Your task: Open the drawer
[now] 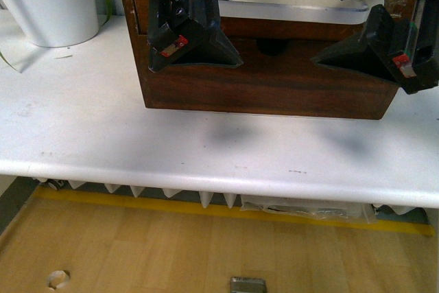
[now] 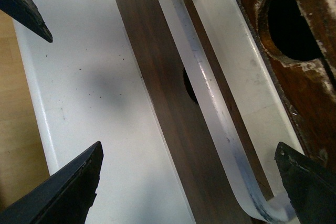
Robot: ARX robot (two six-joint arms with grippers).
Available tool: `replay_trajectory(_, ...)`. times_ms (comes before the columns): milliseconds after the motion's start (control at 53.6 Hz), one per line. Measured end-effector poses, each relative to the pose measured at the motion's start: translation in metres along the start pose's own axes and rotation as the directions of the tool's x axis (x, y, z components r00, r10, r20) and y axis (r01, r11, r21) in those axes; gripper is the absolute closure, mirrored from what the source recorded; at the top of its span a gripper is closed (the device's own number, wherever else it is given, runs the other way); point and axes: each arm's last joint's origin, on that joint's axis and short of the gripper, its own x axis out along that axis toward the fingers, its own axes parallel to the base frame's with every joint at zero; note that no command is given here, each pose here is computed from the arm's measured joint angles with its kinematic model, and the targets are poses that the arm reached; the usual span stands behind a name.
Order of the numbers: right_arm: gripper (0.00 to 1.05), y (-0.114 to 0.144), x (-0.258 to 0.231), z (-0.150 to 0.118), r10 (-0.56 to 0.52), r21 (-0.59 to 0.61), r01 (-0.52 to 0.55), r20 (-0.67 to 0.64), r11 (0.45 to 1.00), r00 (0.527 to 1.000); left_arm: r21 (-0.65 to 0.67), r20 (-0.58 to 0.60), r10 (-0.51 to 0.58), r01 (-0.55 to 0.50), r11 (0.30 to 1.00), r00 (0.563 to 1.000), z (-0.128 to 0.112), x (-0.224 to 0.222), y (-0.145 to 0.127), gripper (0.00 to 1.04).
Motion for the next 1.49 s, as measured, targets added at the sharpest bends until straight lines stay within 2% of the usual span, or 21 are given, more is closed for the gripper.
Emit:
replay_trajectory(280, 0.09, 0.002, 0.010, -0.002, 0.018, -0.004, -0.019, -0.030, 1.000, 0.999, 0.000, 0.007, -0.002, 0.002, 1.000, 1.000, -0.001, 0.001, -0.001, 0.06)
replay_trajectory(616, 0.09, 0.010, 0.004, 0.001, 0.146, -0.014, -0.147, -0.043, 0.989, 0.988, 0.051, -0.025, -0.100, 0.102, 0.994, 0.995, 0.002, -0.012, -0.016, 0.06)
replay_trajectory(1231, 0.09, 0.055, -0.021, 0.007, 0.258, -0.019, -0.258, -0.018, 0.966, 0.966, 0.109, -0.019, -0.180, 0.181, 0.977, 0.983, 0.007, -0.039, -0.063, 0.06)
replay_trajectory(1493, 0.09, 0.067, -0.026, 0.006, 0.255, -0.018, -0.255, -0.005, 0.967, 0.967, 0.087, 0.026, -0.160, 0.157, 0.984, 0.987, 0.008, -0.044, -0.078, 0.06)
